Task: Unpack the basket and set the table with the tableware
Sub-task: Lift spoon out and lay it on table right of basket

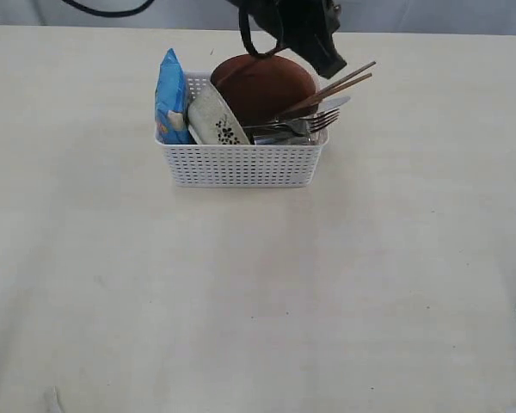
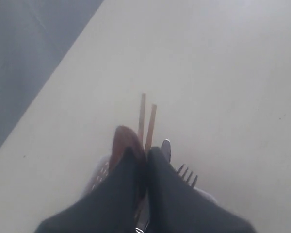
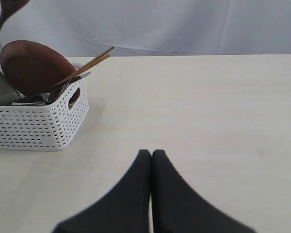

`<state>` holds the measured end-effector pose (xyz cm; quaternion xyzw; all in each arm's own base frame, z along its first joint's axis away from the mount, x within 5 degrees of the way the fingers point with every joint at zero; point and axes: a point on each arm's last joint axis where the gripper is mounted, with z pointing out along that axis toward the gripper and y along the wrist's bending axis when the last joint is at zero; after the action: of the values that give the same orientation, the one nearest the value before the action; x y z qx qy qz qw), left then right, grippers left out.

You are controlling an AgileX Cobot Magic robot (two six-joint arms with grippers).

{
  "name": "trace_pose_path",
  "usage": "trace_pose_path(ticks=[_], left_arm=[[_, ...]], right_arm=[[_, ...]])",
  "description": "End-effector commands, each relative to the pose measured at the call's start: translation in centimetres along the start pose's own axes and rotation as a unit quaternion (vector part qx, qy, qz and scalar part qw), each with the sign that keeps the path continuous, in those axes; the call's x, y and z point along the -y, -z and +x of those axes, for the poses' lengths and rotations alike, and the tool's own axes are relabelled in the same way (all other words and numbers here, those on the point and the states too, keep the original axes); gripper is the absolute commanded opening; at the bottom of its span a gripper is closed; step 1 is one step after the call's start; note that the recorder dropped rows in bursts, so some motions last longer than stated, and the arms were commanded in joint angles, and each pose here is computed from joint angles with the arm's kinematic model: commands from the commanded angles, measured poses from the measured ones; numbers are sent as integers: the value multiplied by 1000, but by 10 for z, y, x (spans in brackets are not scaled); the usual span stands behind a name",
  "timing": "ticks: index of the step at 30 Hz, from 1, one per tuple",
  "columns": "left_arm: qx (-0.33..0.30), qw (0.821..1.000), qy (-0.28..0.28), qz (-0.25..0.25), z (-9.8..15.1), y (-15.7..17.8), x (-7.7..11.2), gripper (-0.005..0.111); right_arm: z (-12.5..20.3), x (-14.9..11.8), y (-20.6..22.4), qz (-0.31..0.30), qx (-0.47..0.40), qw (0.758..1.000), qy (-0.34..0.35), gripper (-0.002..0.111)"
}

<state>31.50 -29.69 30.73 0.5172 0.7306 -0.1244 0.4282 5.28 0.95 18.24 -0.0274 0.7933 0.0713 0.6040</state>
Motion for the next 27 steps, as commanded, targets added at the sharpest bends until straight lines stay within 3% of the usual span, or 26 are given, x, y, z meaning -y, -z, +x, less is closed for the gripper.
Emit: trace_pose_path(ticks=[1, 7, 10, 11, 13, 14, 17, 19, 21, 23, 27], left_arm=[[18, 1000, 16, 18, -14, 34, 1, 0], [26, 996, 24, 86, -24, 69, 15, 0], [-9, 984, 33, 178, -22, 76, 39, 0], [-13, 982, 24, 186, -21, 74, 46, 0], [-12, 979, -8, 206, -17, 62, 78, 0], [6, 979, -36, 202, -15, 48, 104, 0], [31, 984, -41, 170, -9, 2, 141, 0], [30, 988, -36, 149, 0, -33, 152, 0], [19, 991, 3, 133, 9, -63, 150, 0], [-6, 990, 7, 140, 19, -84, 148, 0], [-31, 989, -23, 144, 33, -101, 153, 0]], right_arm=[[0, 1, 0, 3, 5, 1000, 5, -1], [0, 0, 0, 3, 5, 1000, 4, -1], [0, 0, 0, 3, 5, 1000, 4, -1], [0, 0, 0, 3, 5, 1000, 4, -1], [0, 0, 0, 3, 5, 1000, 4, -1], [0, 0, 0, 3, 5, 1000, 4, -1], [0, 0, 0, 3, 5, 1000, 4, -1], [0, 0, 0, 3, 5, 1000, 4, -1], [0, 0, 0, 3, 5, 1000, 4, -1], [0, 0, 0, 3, 5, 1000, 4, -1], [0, 0, 0, 3, 5, 1000, 4, -1]])
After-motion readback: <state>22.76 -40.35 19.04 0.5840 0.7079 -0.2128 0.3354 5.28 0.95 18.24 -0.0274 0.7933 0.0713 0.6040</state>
